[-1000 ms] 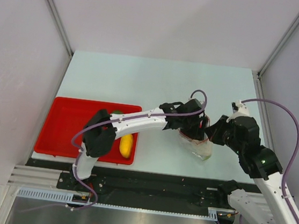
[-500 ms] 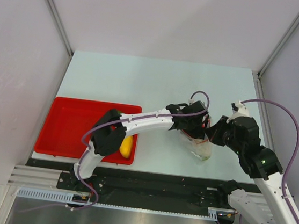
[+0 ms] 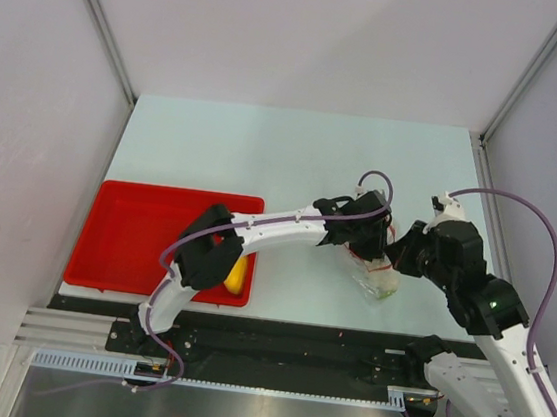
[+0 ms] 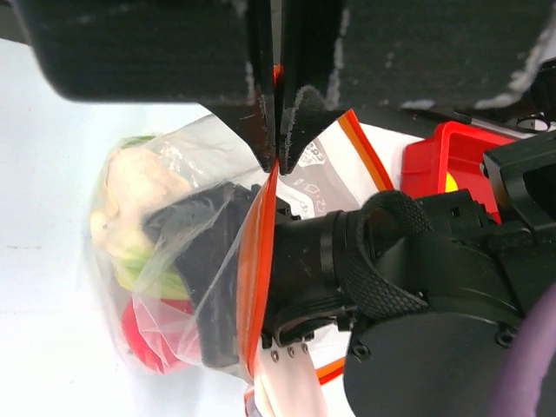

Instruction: Open the zip-top bag and remove the fake food

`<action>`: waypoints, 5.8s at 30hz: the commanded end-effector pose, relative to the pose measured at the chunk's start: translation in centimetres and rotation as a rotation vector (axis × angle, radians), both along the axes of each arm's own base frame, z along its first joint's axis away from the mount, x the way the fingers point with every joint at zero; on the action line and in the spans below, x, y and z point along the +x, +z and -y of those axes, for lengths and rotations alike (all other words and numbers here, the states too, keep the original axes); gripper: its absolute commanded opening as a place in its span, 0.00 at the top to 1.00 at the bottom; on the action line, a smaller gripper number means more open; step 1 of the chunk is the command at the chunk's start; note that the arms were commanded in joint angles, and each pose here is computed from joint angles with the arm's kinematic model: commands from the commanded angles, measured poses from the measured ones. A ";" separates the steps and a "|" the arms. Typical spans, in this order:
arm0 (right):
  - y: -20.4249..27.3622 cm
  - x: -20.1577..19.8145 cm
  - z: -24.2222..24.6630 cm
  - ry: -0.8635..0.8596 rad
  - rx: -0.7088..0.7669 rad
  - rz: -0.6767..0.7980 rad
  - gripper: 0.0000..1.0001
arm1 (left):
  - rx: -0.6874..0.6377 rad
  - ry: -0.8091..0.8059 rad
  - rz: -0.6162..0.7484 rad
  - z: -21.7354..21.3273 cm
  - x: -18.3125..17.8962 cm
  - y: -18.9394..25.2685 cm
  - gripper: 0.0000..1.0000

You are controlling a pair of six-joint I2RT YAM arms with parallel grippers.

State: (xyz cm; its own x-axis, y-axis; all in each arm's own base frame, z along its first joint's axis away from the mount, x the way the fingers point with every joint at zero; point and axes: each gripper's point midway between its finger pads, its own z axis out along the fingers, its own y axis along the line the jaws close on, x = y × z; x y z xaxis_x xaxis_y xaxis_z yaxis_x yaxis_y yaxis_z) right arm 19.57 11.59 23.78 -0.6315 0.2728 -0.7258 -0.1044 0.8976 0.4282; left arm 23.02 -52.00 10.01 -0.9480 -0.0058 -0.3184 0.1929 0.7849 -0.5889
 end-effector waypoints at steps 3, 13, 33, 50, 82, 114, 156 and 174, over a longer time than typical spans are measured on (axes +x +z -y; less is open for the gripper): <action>1.3 -1.0 0.9 -0.010 -0.005 0.036 1.00 | -0.005 -0.064 0.067 -0.7 -0.5 0.3 0.94; 0.8 -1.4 1.6 -0.038 -0.017 0.014 1.00 | -0.016 -0.188 0.339 -1.4 1.3 9.4 1.00; 0.9 -0.5 3.6 -0.163 -0.052 0.022 1.00 | 0.001 -0.268 0.659 -4.3 -2.2 16.2 1.00; 0.2 -0.7 5.5 -0.191 -0.161 0.029 1.00 | -0.282 -0.084 0.730 -10.8 -0.5 27.1 1.00; 0.5 1.9 4.8 -0.219 -0.148 0.010 1.00 | -0.685 -0.332 0.639 -11.0 -6.0 34.1 1.00; 0.7 -0.1 3.6 -0.077 -0.055 0.105 0.91 | 0.329 0.841 0.106 -45.4 1.1 5.7 1.00; 2.3 0.6 2.6 -0.062 -0.065 0.071 1.00 | -0.151 -0.222 0.326 -5.5 1.5 17.8 0.88; 1.6 -2.2 3.6 -0.097 -0.043 0.008 1.00 | 0.153 -0.345 0.096 -4.0 -2.1 6.0 0.78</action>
State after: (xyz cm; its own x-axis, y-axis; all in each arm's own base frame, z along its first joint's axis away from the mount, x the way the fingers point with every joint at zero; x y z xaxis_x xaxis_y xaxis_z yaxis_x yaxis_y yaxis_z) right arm 18.32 8.74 24.35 -0.6159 0.2671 -0.7412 -0.0527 0.9247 0.3770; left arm 22.23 -48.80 17.28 -0.8548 0.3186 -0.4096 0.4954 0.7359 -0.4616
